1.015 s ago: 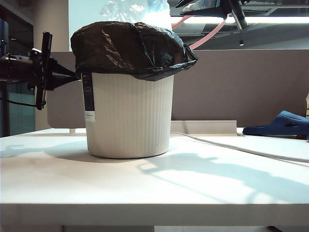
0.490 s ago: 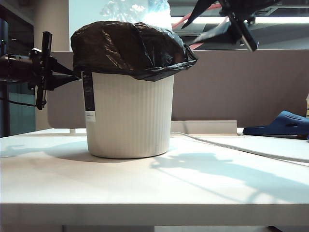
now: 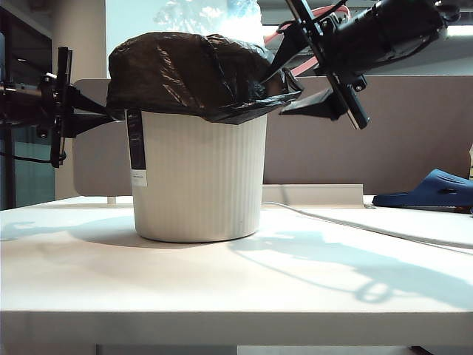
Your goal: Open the ring lid of the trash can, pull out the black garbage bag inside, and place it on the table.
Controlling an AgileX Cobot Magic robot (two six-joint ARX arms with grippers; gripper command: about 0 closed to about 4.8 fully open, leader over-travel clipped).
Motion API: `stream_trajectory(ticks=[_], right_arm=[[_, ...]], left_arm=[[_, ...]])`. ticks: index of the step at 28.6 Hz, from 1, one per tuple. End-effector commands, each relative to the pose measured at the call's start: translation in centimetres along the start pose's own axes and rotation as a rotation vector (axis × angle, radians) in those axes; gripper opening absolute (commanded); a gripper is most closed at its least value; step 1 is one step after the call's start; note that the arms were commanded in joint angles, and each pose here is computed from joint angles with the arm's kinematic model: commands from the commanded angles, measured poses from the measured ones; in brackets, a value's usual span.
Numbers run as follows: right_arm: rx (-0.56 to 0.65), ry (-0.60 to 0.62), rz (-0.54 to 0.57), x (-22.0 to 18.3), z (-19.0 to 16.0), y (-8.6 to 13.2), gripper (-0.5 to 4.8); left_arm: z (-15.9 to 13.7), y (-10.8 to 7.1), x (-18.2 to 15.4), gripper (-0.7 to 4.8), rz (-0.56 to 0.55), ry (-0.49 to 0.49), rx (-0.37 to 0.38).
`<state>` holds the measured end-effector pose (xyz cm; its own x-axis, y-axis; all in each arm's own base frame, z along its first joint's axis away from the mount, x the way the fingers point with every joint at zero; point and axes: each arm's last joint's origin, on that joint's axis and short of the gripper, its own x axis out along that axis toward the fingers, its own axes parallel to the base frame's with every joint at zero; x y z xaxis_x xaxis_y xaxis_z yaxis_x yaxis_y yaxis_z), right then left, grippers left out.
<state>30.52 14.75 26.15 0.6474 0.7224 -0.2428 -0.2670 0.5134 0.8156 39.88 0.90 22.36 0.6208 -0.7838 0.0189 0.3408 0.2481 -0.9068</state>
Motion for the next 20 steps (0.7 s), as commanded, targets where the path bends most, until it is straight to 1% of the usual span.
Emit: stream_trajectory(ticks=[1,10,14,20], right_arm=[[-0.029,-0.048,0.035,0.1,0.4,0.4,2.79],[0.003,-0.034,0.028,0.8,0.1,-0.1,2.79],[-0.002,-0.031,0.064,1.4,-0.4,0.2,2.79],[0.018,-0.002,0.057,2.2,-1.2,-0.1,2.74]], left_arm=[[0.1,-0.5,0.0,-0.06,-0.018,0.001,0.028],[0.1,-0.5,0.0,-0.06,-0.017,-0.002,0.029],[0.1,-0.5,0.0,-0.06,-0.017,-0.002,0.029],[0.1,-0.5,0.0,-0.06,-0.018,0.001,0.029]])
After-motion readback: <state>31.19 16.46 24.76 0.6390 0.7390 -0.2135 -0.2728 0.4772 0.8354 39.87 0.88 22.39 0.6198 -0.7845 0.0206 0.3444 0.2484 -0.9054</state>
